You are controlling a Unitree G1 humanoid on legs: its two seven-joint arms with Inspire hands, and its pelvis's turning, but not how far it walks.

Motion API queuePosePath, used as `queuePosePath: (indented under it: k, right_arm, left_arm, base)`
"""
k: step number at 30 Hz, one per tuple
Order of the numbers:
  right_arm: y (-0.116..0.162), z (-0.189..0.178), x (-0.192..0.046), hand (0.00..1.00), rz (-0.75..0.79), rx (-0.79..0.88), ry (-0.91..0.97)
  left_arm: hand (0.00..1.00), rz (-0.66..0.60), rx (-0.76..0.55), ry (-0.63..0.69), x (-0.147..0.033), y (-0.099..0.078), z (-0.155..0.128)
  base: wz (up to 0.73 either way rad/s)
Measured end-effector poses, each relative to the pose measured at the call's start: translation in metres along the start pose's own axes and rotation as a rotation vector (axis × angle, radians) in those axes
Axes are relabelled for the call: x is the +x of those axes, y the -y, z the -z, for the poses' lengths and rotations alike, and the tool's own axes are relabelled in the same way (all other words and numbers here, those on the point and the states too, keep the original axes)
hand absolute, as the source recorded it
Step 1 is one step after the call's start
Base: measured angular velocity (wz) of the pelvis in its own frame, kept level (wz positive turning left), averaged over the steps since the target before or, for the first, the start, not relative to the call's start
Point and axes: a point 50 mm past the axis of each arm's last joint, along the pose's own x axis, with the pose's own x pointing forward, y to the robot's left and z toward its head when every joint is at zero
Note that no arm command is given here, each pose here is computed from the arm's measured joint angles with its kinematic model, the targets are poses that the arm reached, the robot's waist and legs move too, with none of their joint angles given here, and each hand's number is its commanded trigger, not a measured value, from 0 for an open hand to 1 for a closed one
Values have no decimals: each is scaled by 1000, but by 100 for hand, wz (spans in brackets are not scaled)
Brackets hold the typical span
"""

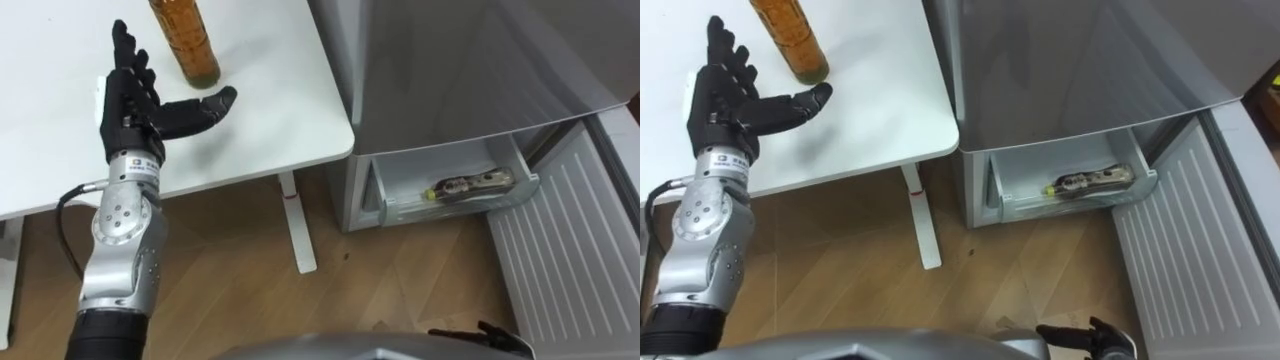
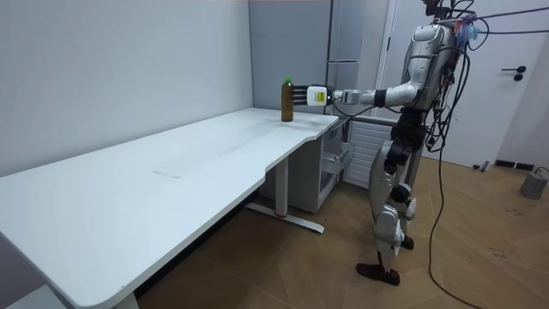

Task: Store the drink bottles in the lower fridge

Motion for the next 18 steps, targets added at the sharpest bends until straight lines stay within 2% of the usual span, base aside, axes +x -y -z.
queuePosePath:
  k: [3,6,11,15,18]
  right_arm:
    - [1,1,0,0,5,6,-6]
    - [4,4,-1,0,24,11,-13]
    - [11,19,-4,0,63,-53,-57]
    - [13,22,-5,0,67,-90,-76]
    - [14,23,-5,0,68,-122,-84]
  left_arm:
    - [0,-5,-65,30,9,2,-9]
    - [0,-45,-76,46,15,-5,-14]
    - [0,-145,-70,12,20,-18,-8]
    - [0,-169,-69,-13,21,-19,-4]
    - [0,-180,-82,-27,29,-18,-3]
  base:
    - [-3]
    - [-10]
    - [-9]
    - [-14]
    - [-3]
